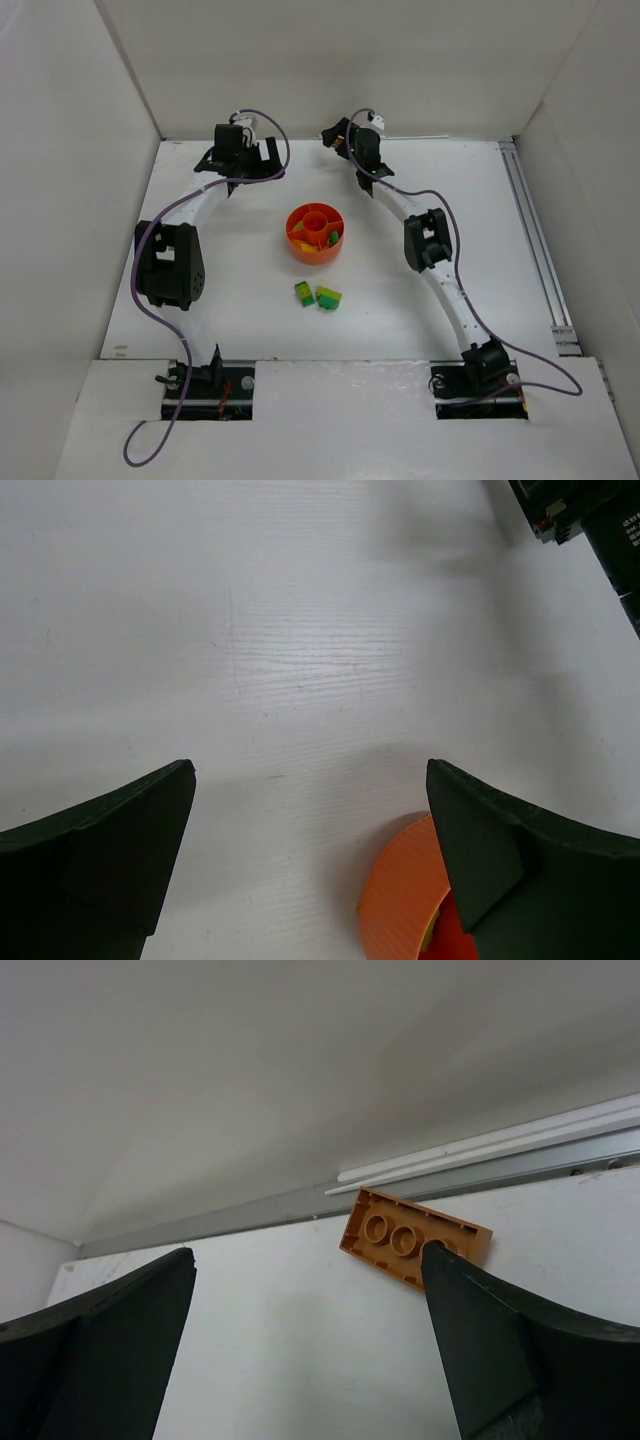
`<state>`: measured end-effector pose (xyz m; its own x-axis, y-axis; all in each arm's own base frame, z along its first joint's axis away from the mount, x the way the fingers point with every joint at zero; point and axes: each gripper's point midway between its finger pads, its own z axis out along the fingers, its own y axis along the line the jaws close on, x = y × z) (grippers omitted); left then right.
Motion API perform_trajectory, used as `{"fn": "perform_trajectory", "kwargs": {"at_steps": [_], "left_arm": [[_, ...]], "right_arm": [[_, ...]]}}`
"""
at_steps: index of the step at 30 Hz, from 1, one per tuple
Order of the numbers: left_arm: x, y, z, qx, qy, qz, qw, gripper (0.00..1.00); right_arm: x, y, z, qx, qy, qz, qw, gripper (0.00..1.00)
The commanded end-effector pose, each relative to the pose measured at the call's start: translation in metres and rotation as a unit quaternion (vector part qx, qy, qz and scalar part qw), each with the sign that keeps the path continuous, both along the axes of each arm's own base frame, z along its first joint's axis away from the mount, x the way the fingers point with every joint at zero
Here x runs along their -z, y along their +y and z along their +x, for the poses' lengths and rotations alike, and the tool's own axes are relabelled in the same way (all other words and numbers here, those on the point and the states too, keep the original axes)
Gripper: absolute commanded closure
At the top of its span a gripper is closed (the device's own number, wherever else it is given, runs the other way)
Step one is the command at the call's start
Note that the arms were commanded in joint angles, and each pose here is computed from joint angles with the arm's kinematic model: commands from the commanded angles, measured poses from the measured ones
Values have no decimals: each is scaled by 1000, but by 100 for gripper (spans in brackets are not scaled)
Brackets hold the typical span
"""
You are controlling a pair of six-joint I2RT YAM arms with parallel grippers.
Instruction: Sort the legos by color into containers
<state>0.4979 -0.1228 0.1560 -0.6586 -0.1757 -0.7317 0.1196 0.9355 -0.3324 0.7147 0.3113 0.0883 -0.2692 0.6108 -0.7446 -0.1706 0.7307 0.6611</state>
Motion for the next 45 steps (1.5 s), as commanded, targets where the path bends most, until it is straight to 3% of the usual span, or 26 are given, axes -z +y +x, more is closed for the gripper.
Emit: {"fn": "perform_trajectory", "kwargs": {"at_steps": [1, 5, 6, 9, 10, 12, 13, 14, 21, 24, 31, 32, 38, 45], "left_arm": [[-35, 2, 5, -3, -38, -10, 999, 1], [-33, 2, 2, -3, -37, -9, 999, 1], [-38, 2, 2, -3, -41, -10, 999, 1], [-36, 1, 1, 1, -41, -13, 999, 1], [-36, 1, 1, 1, -41, -13, 999, 1], [-40, -1, -1, 6, -45, -17, 999, 1], [-40, -1, -1, 6, -45, -17, 999, 1], [-48, -1, 0, 6, -55, -18, 998, 1], [-53, -6, -11, 12, -57, -25, 998, 1], [-63, -18, -15, 24, -72, -28, 997, 1], [-73, -23, -20, 24, -85, -38, 995, 1], [-78, -22, -21, 24, -90, -39, 995, 1], [-83, -21, -22, 18, -93, -41, 995, 1], [-82, -19, -21, 16, -95, -35, 995, 1]], "right_arm": [[-21, -6, -14, -13, 38, -50, 998, 0], [-14, -32, -29, -4, 98, -95, 991, 0], [8, -42, -37, -9, 126, -102, 987, 0], [-2, -54, -52, -22, 138, -130, 982, 0], [13, -60, -63, -23, 159, -150, 976, 0], [-5, -79, -76, -3, 164, -192, 968, 0], [13, -95, -90, 2, 192, -212, 958, 0], [-9, -100, -97, 2, 178, -226, 958, 0], [4, -141, -169, -10, 238, -295, 926, 0], [-17, -151, -183, 4, 223, -300, 928, 0], [-46, -153, -150, 15, 169, -344, 923, 0], [-27, -151, -145, 1, 181, -358, 916, 0], [-37, -155, -105, 29, 164, -380, 910, 0], [-13, -157, -86, 12, 188, -398, 898, 0]]}}
